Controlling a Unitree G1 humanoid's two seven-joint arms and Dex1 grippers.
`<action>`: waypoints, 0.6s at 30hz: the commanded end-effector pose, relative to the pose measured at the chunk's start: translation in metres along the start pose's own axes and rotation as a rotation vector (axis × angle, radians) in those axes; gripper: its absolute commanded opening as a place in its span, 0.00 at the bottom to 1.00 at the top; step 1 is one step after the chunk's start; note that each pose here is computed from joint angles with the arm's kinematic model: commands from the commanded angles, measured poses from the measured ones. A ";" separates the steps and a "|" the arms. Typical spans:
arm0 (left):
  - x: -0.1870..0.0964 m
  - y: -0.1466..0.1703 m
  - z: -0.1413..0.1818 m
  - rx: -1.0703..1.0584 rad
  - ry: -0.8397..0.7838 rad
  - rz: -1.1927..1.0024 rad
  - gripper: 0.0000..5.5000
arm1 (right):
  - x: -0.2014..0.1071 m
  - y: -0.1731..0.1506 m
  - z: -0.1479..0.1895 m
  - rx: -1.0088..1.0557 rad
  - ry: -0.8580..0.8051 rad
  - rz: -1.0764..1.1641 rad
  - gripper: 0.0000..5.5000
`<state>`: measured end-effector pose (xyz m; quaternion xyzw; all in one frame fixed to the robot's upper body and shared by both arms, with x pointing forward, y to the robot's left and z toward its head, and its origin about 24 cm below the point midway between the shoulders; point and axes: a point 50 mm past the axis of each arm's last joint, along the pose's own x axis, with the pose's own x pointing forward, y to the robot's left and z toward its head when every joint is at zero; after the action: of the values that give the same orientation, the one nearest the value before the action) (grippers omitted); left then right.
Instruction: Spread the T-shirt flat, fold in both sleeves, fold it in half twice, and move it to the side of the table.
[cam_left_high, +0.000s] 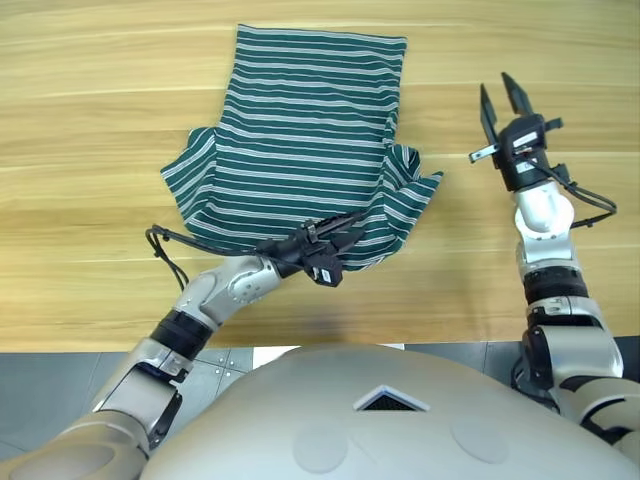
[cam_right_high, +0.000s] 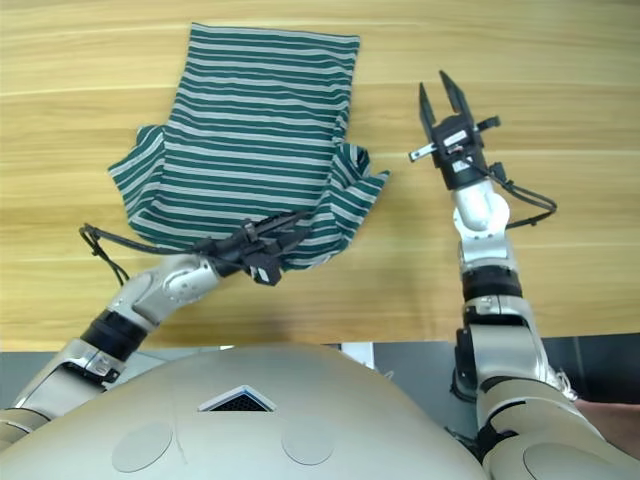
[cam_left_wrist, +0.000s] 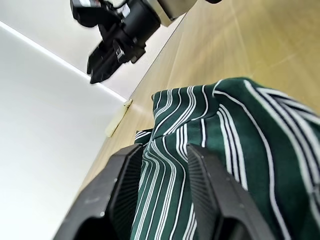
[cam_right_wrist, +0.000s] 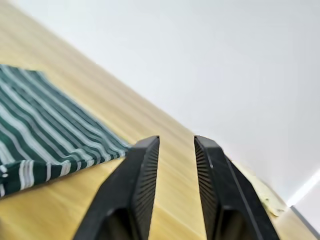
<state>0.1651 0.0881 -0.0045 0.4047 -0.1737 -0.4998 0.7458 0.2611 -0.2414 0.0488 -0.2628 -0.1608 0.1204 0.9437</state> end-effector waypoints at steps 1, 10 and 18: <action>-0.013 -0.032 -0.003 -0.022 0.062 -0.175 0.30 | -0.005 -0.001 0.009 -0.041 -0.028 0.052 0.23; 0.032 -0.031 0.033 -0.013 -0.156 -0.142 0.30 | 0.036 0.066 0.020 -0.200 -0.013 0.408 0.23; 0.031 0.002 0.019 0.037 -0.074 0.025 0.30 | -0.003 0.078 -0.003 -0.202 0.144 0.484 0.23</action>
<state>0.1577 0.0437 0.0008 0.3792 -0.2218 -0.5265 0.7279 0.2597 -0.1716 0.0121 -0.3908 -0.0624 0.3023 0.8672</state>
